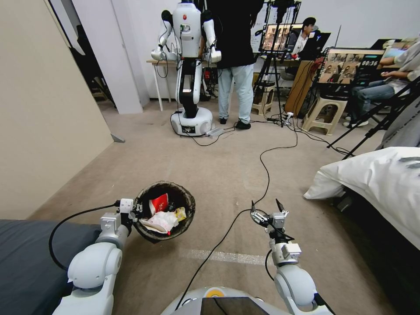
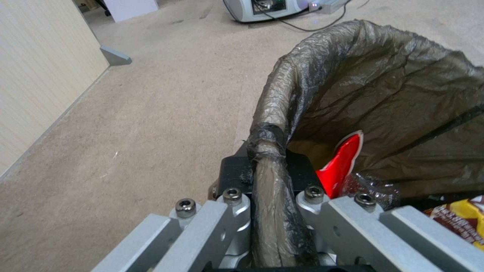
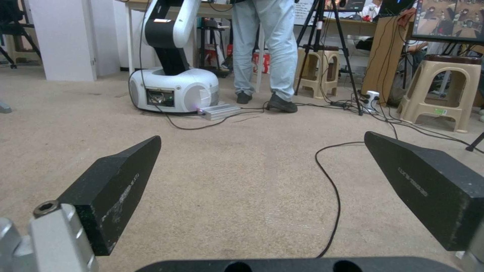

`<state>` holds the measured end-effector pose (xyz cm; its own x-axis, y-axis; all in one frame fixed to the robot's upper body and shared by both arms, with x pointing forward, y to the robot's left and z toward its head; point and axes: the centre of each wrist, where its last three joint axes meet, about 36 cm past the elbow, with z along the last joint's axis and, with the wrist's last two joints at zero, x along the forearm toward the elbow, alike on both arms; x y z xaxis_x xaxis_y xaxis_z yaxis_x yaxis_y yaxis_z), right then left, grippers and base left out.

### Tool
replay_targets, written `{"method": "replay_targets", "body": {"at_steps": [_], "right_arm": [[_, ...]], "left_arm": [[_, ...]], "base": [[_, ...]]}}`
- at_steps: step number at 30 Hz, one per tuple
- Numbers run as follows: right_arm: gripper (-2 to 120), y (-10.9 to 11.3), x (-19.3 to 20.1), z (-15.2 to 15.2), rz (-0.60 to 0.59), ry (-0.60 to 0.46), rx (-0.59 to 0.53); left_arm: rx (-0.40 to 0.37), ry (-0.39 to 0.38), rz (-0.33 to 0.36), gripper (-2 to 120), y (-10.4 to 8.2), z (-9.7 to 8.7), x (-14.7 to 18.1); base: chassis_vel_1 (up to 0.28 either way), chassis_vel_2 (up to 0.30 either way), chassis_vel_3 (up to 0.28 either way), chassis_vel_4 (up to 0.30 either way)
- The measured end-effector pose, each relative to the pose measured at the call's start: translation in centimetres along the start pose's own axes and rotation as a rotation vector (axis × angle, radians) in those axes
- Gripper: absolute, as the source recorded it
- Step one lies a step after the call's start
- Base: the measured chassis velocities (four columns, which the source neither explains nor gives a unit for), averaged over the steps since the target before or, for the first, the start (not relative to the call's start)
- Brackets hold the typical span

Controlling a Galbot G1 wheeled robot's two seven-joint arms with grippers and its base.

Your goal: Pick up the trash bin, then pick up the garbage from the floor and place it into the trash bin.

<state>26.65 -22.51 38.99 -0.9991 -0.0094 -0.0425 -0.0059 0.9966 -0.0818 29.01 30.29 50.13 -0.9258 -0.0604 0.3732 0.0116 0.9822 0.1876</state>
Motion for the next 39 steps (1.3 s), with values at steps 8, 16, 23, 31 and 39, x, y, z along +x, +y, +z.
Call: {"method": "replay_targets", "body": {"at_steps": [8,16,23,31,39], "right_arm": [[100,-0.2,0.0,0.0,0.012,-0.002,0.001],[100,-0.3,0.1,0.3,0.021,0.003,-0.001],[100,-0.3,0.2,0.7,0.026,0.01,-0.002],[100,-0.3,0.3,0.9,0.035,0.015,-0.004],[100,-0.4,0.3,1.0,0.037,0.017,-0.004]], "left_arm": [[0.098,0.065,0.1,4,-0.5,0.2,1.9],[0.136,0.131,0.137,4,-0.8,1.4,3.2],[0.162,0.182,0.15,4,-1.3,2.5,4.4],[0.218,0.227,0.156,4,-2.1,3.4,4.7],[0.229,0.265,0.132,4,-2.1,4.7,3.8]], "base": [[0.0,0.0,0.0,0.0],[0.0,0.0,0.0,0.0],[0.0,0.0,0.0,0.0],[0.0,0.0,0.0,0.0],[0.0,0.0,0.0,0.0]]}}
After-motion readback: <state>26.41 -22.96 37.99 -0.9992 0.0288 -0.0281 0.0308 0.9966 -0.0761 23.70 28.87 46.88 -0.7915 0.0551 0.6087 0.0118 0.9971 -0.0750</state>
